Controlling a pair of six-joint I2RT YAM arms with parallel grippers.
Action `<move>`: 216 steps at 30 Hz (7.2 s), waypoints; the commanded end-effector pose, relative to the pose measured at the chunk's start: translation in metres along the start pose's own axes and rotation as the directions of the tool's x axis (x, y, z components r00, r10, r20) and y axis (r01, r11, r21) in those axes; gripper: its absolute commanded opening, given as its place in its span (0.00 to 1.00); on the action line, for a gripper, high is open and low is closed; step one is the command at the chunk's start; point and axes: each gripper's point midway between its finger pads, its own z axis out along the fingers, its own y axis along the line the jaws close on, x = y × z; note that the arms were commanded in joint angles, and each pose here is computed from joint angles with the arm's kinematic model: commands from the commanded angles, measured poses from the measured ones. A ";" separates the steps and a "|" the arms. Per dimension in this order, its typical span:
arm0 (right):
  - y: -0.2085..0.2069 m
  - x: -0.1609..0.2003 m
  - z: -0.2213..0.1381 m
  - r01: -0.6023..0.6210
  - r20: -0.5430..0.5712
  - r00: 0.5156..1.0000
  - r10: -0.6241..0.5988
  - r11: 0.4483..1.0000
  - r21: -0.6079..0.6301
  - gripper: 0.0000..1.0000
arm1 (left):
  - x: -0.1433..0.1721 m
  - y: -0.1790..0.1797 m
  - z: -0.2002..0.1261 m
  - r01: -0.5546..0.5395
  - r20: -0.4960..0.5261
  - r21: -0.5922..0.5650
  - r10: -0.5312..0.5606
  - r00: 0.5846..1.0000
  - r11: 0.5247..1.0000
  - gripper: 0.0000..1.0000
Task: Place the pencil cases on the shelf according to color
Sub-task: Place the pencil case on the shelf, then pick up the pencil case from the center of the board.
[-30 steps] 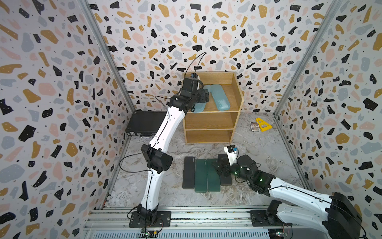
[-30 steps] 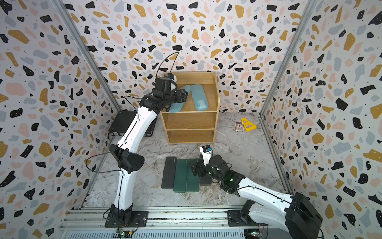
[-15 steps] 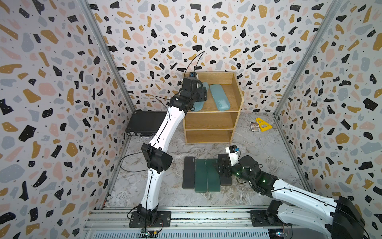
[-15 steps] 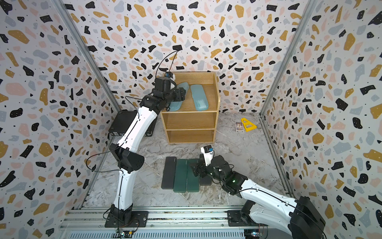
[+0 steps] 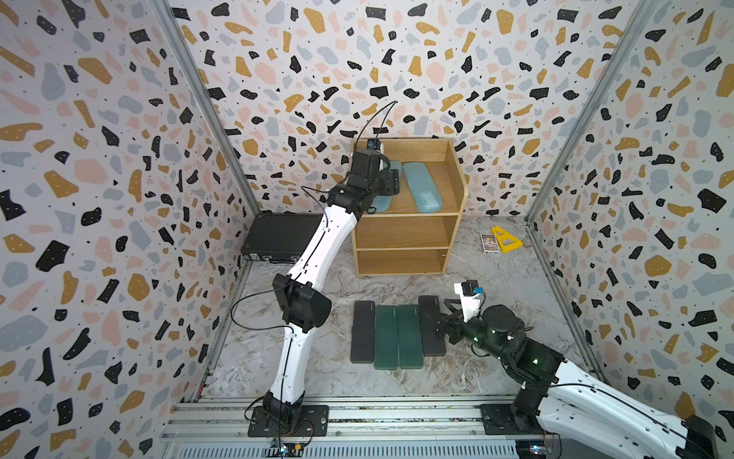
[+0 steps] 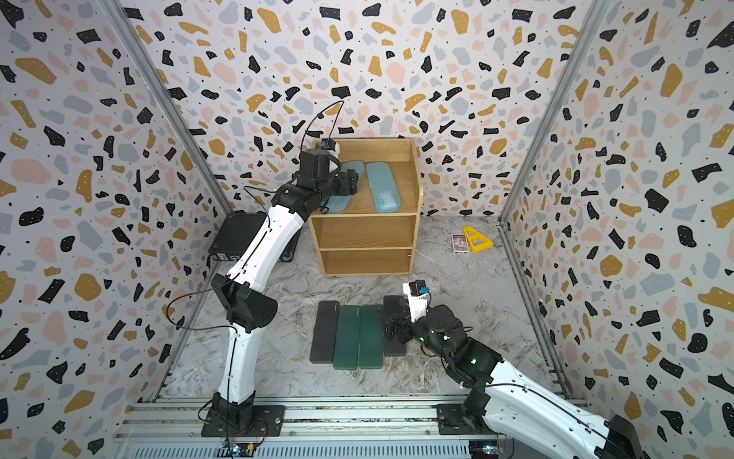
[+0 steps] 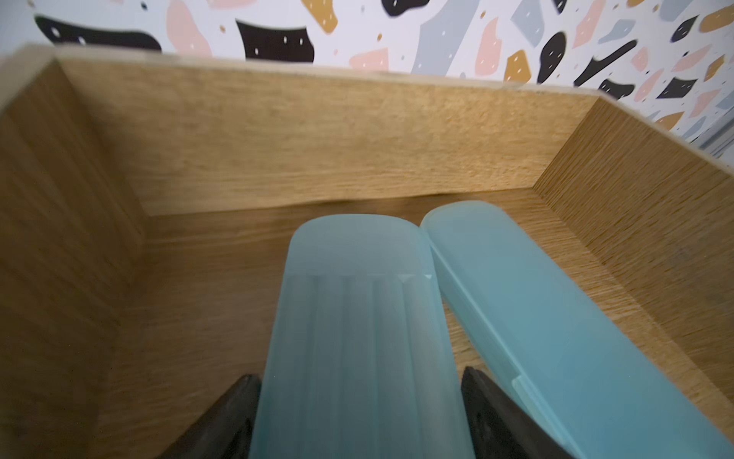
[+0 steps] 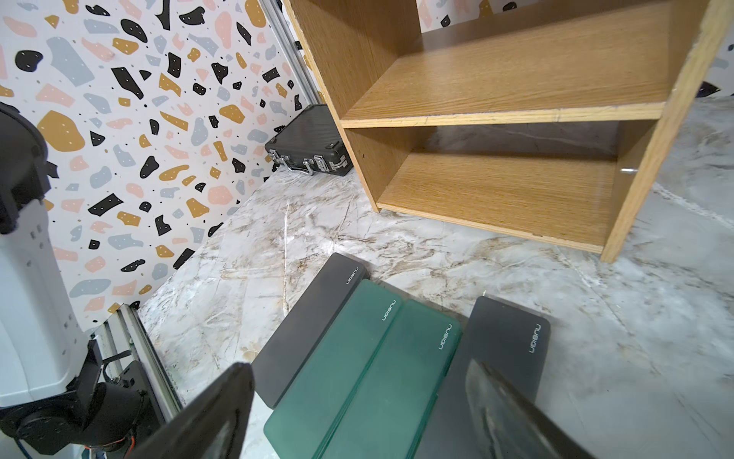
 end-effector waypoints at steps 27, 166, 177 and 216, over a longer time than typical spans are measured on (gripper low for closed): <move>-0.006 -0.008 -0.036 0.063 0.044 0.997 -0.064 0.998 0.026 1.00 | -0.070 -0.042 -0.070 -0.027 0.175 0.228 -0.014 0.984 0.973 1.00; -0.104 0.172 0.019 0.105 -0.617 0.745 0.252 0.870 0.481 0.96 | 0.391 0.086 -0.233 0.173 -0.547 -0.259 -0.292 0.784 0.950 1.00; -0.112 0.188 0.019 0.169 -0.622 0.751 0.220 0.847 0.504 0.84 | 0.394 0.086 -0.234 0.180 -0.550 -0.255 -0.296 0.781 0.950 1.00; -0.057 -0.012 0.069 0.180 -0.443 0.896 0.043 0.876 0.448 0.35 | 0.381 0.080 -0.235 0.189 -0.527 -0.207 -0.272 0.805 0.960 1.00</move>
